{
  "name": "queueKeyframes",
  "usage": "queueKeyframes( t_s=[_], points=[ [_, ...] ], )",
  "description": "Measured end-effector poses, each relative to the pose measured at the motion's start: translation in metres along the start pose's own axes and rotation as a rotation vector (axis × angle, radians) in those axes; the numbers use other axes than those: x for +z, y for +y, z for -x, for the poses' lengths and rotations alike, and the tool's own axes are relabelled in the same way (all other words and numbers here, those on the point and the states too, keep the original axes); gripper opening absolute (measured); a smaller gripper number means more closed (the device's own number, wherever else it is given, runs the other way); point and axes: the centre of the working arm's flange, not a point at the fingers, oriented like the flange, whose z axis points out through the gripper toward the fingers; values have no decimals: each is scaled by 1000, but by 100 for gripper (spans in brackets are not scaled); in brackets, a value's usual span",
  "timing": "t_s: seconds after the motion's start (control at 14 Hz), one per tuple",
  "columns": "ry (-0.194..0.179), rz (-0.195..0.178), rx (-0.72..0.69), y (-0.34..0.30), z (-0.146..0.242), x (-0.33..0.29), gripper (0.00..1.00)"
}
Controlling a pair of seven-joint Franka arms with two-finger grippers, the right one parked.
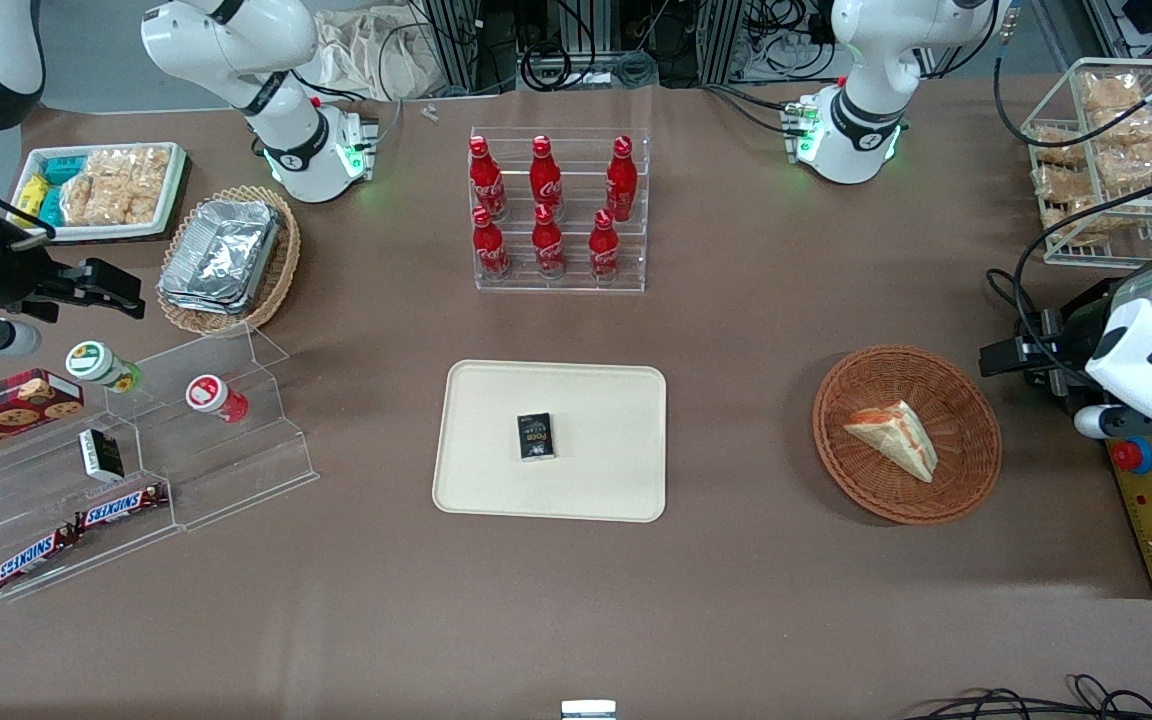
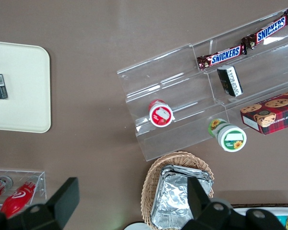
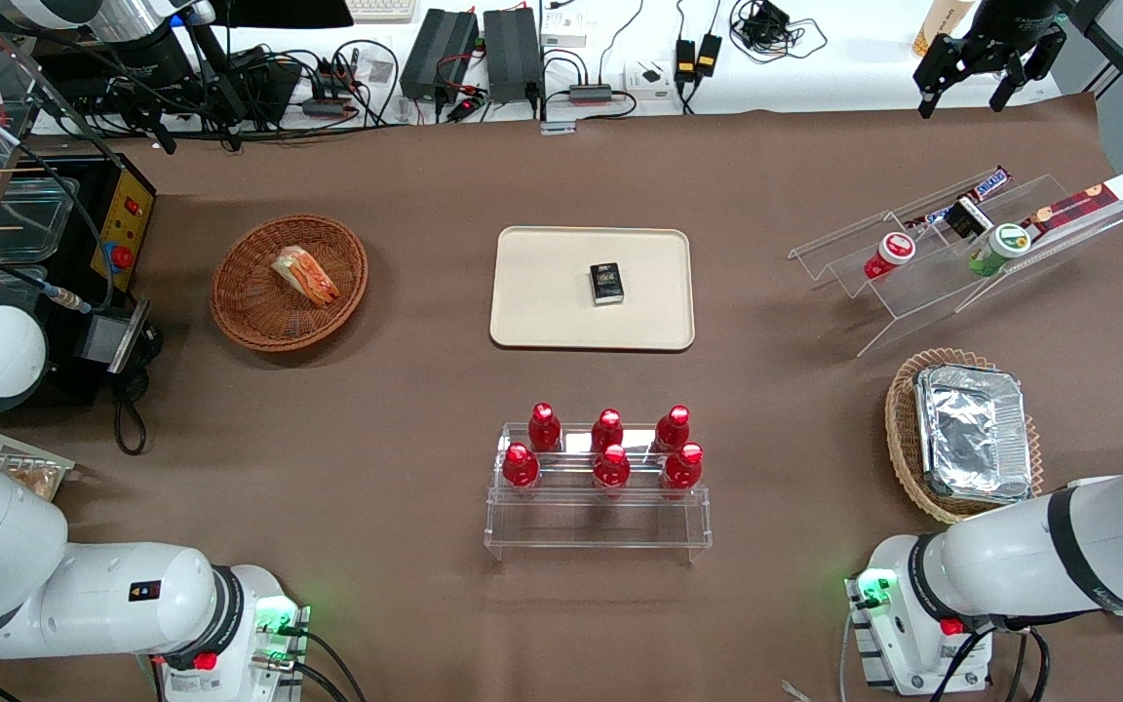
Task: Place sandwich from basket to tray
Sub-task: 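Move the left gripper down over the wrapped sandwich in the wicker basket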
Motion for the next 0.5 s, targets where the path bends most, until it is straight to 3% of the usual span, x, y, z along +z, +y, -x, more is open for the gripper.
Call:
queueKeyframes(
  t_s=[0.36, 0.5],
  points=[
    [-3, 0, 7, 3, 0, 1, 100],
    [-23, -1, 12, 6, -1, 13, 100]
  ],
)
